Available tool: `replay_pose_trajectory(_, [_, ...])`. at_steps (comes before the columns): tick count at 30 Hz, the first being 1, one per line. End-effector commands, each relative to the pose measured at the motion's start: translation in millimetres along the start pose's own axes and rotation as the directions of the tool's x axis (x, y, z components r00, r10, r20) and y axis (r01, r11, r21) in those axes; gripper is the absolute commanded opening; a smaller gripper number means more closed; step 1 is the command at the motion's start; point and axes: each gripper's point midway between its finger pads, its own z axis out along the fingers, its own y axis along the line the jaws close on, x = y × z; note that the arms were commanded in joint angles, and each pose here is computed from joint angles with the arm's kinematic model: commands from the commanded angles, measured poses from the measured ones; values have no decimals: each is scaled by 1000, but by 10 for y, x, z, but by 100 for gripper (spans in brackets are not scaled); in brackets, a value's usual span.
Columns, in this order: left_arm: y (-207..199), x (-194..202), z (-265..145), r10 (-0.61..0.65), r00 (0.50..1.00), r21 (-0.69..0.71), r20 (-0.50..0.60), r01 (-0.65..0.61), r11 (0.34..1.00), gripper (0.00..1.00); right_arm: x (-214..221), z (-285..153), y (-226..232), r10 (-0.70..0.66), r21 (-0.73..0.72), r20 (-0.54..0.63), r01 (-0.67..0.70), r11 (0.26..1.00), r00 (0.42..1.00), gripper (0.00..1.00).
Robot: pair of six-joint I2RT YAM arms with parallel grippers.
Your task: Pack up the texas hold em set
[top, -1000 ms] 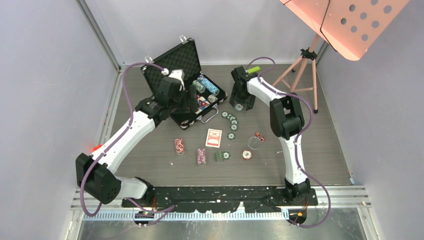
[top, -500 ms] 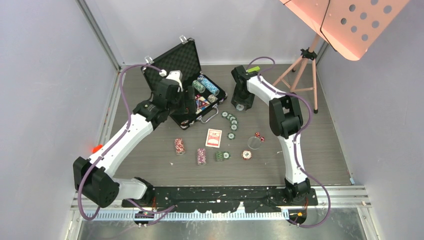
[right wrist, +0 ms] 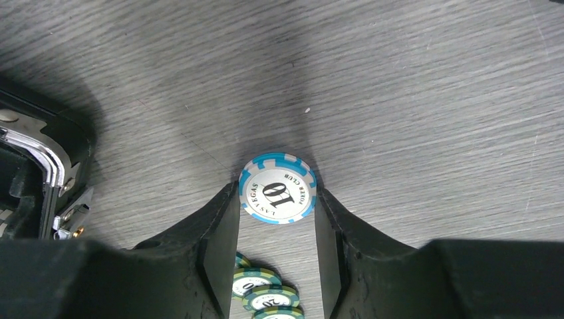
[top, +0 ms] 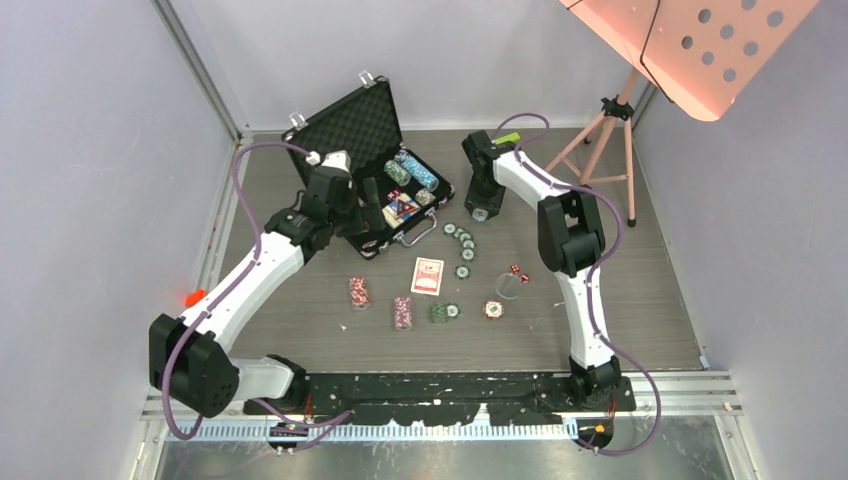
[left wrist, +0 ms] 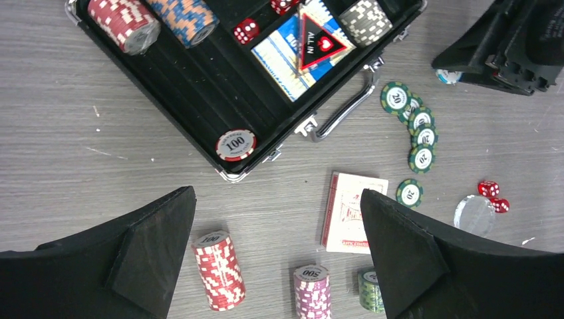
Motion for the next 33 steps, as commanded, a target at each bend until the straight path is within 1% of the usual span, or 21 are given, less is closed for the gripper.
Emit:
replay_pose_trajectory(1, [-68,-170,-52,-72,995,60,70,68,996,98,54,-64,-89,-2,25,-9,2,1000,1000,26])
replay_pose_trajectory(2, [-86,-157,-41,-74,995,73,70,69,995,98,-27,-201,-49,7,-8,25,-7,1000,1000,25])
replay_pose_trajectory(3, [-108,-142,-27,-78,995,88,69,72,994,98,6,-222,-73,8,-12,23,-7,1000,1000,23])
replay_pose_trajectory(4, [-135,-124,-11,-84,994,106,67,77,991,98,-59,-361,-18,17,-55,50,-14,998,999,22])
replay_pose_trajectory(8, [-214,-31,85,-121,992,146,34,115,983,98,-43,-606,12,17,-129,69,-8,992,997,19])
replay_pose_trajectory(15, [-375,42,185,-128,991,214,-25,130,968,98,71,-858,-105,-17,-180,100,35,983,995,15])
replay_pose_trajectory(17, [-491,54,207,-102,993,268,-53,112,957,99,109,-914,-141,-25,-190,108,46,981,994,12])
replay_pose_trajectory(20, [-657,96,280,-86,989,329,-120,122,937,95,200,-984,-181,-46,-217,116,70,974,992,11])
replay_pose_trajectory(25, [-875,71,382,-52,972,390,-230,141,910,93,257,-1285,-118,-109,-307,194,166,937,975,11])
replay_pose_trajectory(26, [-945,-6,371,-48,968,412,-245,149,899,93,280,-1350,-105,-128,-319,212,193,928,969,8])
replay_pose_trajectory(27, [-973,-33,387,-54,962,419,-269,167,892,92,315,-1381,-78,-143,-324,218,210,922,965,8])
replay_pose_trajectory(29, [-1030,-68,424,-69,946,440,-316,211,873,89,351,-1489,-56,-168,-335,245,246,909,955,2])
replay_pose_trajectory(30, [-1069,-68,438,-77,936,452,-344,237,860,85,407,-1541,-12,-188,-367,245,270,890,951,1])
replay_pose_trajectory(31, [-1111,-64,452,-76,928,465,-364,252,849,84,447,-1570,21,-202,-382,248,287,879,948,1])
replay_pose_trajectory(33, [-1173,-48,507,-78,912,474,-403,281,834,84,521,-1643,95,-223,-420,263,320,849,939,1])
